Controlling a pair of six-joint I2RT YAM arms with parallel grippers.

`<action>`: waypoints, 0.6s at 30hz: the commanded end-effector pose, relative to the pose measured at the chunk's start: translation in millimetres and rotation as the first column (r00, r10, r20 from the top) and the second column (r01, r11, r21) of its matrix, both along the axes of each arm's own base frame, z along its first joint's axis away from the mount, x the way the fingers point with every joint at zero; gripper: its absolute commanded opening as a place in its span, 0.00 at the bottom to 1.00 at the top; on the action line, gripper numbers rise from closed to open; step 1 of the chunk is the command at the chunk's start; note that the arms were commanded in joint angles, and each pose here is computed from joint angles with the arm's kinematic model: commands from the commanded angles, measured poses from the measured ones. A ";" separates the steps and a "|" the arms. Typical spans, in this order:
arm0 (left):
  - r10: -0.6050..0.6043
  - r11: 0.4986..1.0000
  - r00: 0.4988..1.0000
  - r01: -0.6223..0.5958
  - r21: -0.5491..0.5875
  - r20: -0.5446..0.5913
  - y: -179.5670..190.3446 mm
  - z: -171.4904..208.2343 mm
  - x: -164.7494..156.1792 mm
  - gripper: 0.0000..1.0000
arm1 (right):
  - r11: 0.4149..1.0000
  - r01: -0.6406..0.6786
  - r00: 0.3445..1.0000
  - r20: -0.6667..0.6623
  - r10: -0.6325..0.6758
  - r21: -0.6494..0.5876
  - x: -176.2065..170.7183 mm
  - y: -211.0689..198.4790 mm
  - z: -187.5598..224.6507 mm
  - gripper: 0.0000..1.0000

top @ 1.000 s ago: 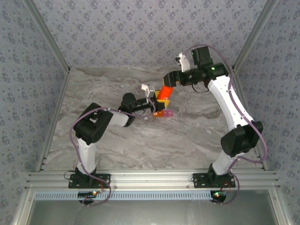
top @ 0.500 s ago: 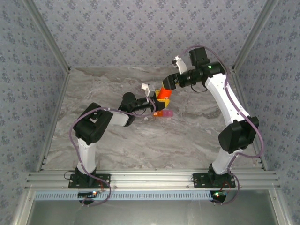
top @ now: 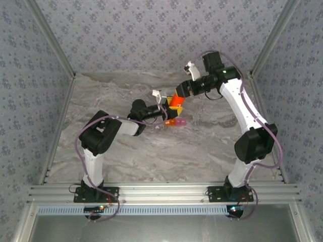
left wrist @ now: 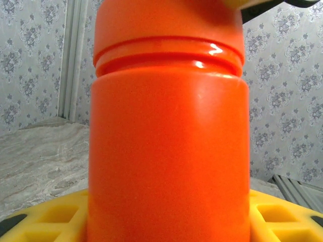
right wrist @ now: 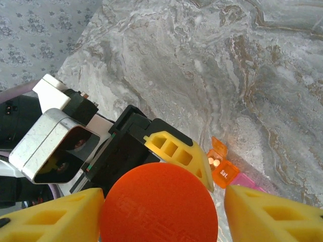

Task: Sort the pills into containers

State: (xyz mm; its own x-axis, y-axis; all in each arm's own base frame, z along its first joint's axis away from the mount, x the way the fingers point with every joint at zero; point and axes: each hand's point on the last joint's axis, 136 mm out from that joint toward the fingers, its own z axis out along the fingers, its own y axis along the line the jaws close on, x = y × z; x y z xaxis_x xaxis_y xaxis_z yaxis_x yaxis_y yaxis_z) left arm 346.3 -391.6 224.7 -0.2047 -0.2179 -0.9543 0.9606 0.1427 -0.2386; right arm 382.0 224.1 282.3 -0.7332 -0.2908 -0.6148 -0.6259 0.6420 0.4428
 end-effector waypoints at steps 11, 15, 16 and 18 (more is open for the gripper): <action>-0.012 0.998 0.996 0.017 -0.057 0.087 -1.3 27.3 -4.9 0.00 | 0.993 0.118 0.986 -0.113 -0.120 -0.022 -1.8 10.1 -12.7 0.38; -0.010 0.998 0.996 0.015 -0.056 0.087 -0.8 27.0 -4.8 0.00 | 0.952 0.295 0.939 -0.163 -0.304 -0.079 2.5 4.0 -25.9 0.38; -0.008 0.998 0.996 0.013 -0.056 0.087 -0.8 26.5 -4.8 0.00 | 0.937 0.338 0.920 -0.179 -0.348 -0.082 1.2 4.2 -30.9 0.38; -0.008 0.998 0.996 0.013 -0.056 0.087 -0.8 26.7 -4.2 0.00 | 0.904 0.422 0.884 -0.191 -0.427 -0.066 0.4 7.6 -32.6 0.38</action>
